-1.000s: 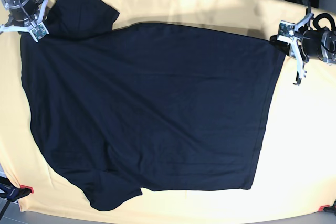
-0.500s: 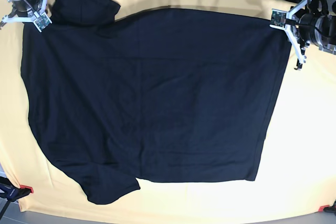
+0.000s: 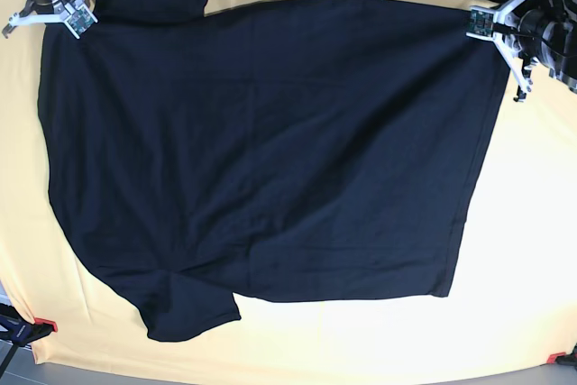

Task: Fold the T-shirt properly
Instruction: 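Lift the grasped shirt edge with both grippers and pull it toward the robot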

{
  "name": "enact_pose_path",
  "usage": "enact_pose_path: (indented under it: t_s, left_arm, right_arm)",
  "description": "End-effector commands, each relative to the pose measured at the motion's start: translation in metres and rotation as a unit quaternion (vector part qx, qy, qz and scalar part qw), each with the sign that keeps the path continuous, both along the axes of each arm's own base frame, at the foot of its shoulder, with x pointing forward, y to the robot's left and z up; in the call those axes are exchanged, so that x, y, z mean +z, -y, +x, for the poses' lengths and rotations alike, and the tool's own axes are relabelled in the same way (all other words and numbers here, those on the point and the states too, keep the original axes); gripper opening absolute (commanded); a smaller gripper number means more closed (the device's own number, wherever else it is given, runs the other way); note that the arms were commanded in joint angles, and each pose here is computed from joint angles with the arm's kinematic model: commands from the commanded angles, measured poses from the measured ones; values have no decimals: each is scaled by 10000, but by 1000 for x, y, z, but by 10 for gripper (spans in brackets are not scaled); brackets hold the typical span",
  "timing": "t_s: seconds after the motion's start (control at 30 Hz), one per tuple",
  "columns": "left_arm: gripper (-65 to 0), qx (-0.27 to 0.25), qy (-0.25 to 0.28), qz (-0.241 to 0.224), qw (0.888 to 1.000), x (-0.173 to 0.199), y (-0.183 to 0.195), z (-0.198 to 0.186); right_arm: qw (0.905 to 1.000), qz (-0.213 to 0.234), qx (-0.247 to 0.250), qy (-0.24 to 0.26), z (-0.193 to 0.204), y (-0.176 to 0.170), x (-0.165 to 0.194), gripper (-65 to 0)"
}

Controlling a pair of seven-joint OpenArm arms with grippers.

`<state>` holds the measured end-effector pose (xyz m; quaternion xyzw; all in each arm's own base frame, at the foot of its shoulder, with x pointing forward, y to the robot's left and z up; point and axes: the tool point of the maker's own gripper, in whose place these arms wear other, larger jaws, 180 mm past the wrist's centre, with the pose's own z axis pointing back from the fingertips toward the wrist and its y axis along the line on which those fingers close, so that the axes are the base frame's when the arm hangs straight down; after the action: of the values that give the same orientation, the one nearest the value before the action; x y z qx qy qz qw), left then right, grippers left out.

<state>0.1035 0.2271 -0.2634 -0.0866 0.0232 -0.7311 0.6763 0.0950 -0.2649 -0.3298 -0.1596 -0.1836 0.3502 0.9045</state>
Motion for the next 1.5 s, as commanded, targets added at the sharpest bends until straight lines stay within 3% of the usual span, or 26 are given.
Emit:
enact_pose_path:
  t_s: [0.0,0.67,0.9,1.07,1.33,1.47]
  left_arm:
    - [-650,-76,54,111,9999,6,-4,3]
    - [-650,53,-791,361,9962,13,-10,-28]
    - [-650,63,-831,351,9959,14,-9,-29]
    - [-650,4,-595,475,9971,13,-14,-20]
    - [-650,-157,132,278,9994,7,-8,5]
    - [-650,-223,612,-123,9978,-1,8,20]
  right_arm:
    - [9999,-57,67,71,1,0,7,-650]
    - [9977,-256,-209,-593,-42,8,1,-650]
    - [9954,-334,-241,-864,-62,10,0,-650]
    - [9955,-772,-95,-539,-51,22,8,-650]
    - [9983,-385,271,341,-11,4,17,-650]
    - [9964,-93,459,706,18,-9,22,-650]
